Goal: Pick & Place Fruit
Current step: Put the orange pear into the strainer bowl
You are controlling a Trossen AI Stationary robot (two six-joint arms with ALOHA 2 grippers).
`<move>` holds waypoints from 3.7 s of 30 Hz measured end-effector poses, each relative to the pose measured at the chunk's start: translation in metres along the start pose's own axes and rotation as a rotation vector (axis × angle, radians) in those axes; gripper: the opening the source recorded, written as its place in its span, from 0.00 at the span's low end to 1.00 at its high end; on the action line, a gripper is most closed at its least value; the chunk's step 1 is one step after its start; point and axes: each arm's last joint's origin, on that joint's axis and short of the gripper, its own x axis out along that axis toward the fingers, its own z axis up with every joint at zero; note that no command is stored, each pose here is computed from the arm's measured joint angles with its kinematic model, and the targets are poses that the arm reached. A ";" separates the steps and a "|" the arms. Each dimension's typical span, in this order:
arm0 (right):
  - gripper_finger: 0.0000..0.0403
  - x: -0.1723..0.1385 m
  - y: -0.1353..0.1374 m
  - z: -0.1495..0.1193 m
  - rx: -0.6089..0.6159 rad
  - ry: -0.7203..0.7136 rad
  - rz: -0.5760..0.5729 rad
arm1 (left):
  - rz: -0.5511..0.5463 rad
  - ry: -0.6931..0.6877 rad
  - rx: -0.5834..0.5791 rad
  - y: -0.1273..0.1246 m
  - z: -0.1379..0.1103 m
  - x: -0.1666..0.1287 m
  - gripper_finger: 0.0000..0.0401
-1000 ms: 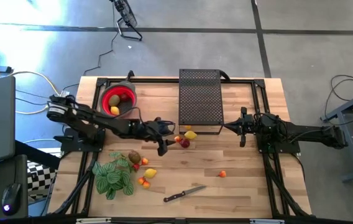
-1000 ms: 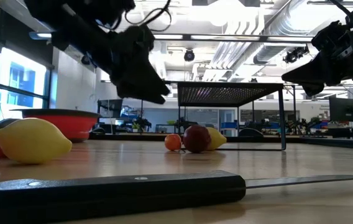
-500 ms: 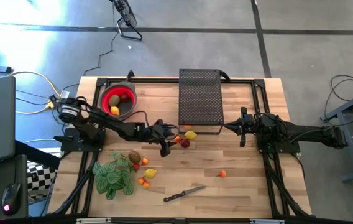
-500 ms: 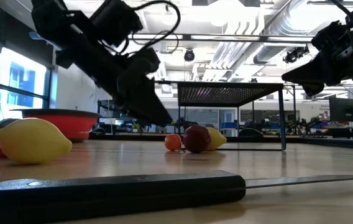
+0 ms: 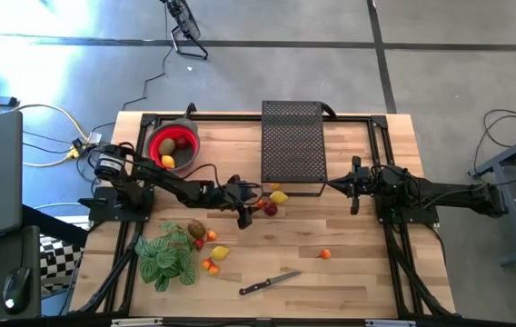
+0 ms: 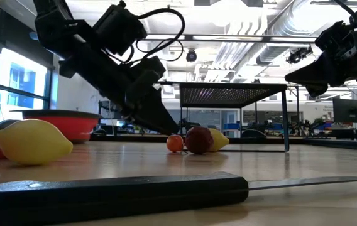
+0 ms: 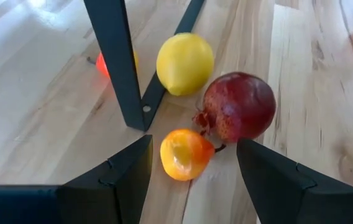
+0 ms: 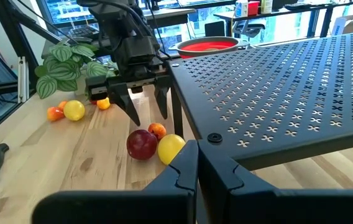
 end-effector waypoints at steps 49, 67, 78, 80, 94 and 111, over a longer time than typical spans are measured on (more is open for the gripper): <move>0.00 0.000 0.000 0.000 0.000 0.001 -0.001 | 0.028 0.018 0.004 -0.005 -0.007 0.020 0.57; 0.00 0.000 0.000 0.000 0.000 0.005 -0.003 | 0.049 0.069 0.003 -0.006 -0.011 0.031 0.57; 0.00 0.000 0.000 -0.001 0.000 0.006 -0.002 | 0.050 0.078 0.005 -0.006 -0.012 0.031 0.57; 0.00 0.000 0.000 -0.001 0.000 0.006 -0.001 | 0.051 0.078 0.005 -0.006 -0.012 0.031 0.57; 0.00 0.000 0.000 -0.001 0.000 0.007 -0.001 | 0.036 0.080 0.018 -0.006 -0.011 0.030 0.57; 0.00 0.000 0.000 -0.001 0.000 0.007 -0.001 | 0.031 0.095 -0.006 -0.006 -0.012 0.030 0.31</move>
